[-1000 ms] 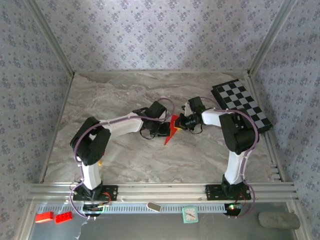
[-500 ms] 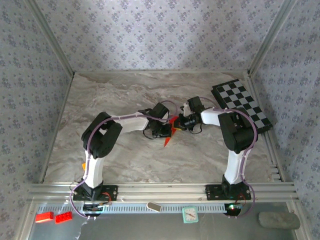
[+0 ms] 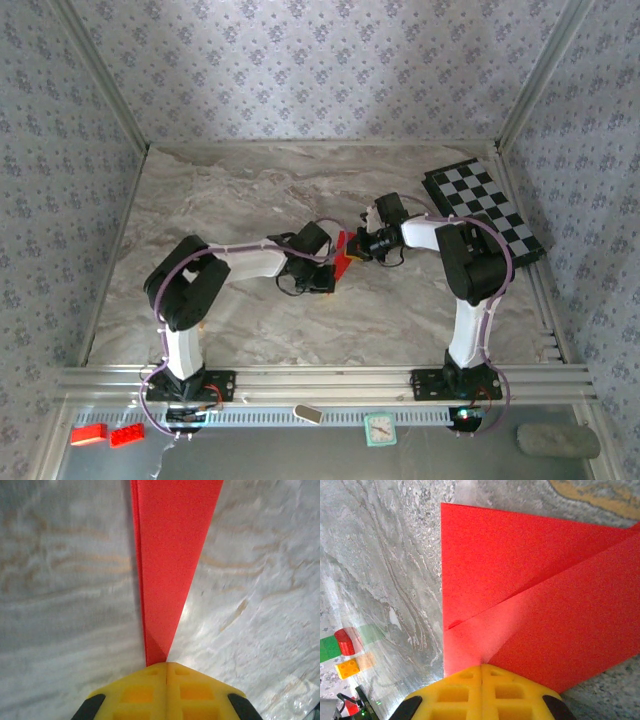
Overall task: Fold a paper plane with a square sheet of paper (pick it up from the middle)
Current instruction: Fold the wing for the fifth time at the center of the table, then turn over the paper plane at the center of the table, then move the paper plane to the top-center of the table.
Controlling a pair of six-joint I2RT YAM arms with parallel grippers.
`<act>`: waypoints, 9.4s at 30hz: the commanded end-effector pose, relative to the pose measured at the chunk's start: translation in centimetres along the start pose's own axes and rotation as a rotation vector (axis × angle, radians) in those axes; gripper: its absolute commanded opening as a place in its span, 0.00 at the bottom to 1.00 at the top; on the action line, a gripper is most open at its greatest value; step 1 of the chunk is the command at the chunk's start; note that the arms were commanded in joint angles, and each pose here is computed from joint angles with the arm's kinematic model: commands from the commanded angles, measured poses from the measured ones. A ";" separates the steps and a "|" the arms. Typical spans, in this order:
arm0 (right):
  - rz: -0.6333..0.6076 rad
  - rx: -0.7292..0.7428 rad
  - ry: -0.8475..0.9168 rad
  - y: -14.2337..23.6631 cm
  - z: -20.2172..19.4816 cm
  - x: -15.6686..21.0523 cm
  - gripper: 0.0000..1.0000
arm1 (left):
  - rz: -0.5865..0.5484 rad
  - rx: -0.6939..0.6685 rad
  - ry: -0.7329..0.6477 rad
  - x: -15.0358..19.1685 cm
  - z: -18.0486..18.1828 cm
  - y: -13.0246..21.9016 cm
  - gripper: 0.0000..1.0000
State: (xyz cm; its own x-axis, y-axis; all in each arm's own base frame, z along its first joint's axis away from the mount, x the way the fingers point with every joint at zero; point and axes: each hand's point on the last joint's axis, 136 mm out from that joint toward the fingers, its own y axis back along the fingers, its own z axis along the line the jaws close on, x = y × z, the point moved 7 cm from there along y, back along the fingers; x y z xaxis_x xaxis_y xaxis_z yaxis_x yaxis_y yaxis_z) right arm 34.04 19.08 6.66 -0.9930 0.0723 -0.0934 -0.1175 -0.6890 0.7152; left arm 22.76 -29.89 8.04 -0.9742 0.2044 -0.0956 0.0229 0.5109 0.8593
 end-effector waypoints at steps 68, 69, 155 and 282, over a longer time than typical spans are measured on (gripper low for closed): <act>-0.289 0.269 -0.006 10.9 -0.2 -1.8 0.41 | -0.301 0.096 0.066 -6.6 -2.1 9.3 0.46; -0.289 0.285 -0.009 10.9 0.2 -1.3 0.43 | -0.315 0.083 0.075 -6.5 -1.6 9.9 0.50; -0.152 -0.105 0.030 -3.2 7.3 2.3 0.07 | -0.403 0.095 0.232 -2.6 5.1 11.8 0.65; -0.554 0.218 0.074 10.5 2.5 2.1 0.78 | -0.248 -0.533 0.154 -17.8 7.3 3.5 0.32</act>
State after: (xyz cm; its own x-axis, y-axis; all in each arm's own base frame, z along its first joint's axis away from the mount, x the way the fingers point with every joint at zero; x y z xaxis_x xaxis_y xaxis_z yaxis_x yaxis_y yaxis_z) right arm 30.99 14.02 15.37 -0.7799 0.3476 -0.5204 -0.6254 -0.4010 0.6694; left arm 40.68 -26.01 9.46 -0.9566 0.0125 -0.2912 -0.2910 0.0198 0.9565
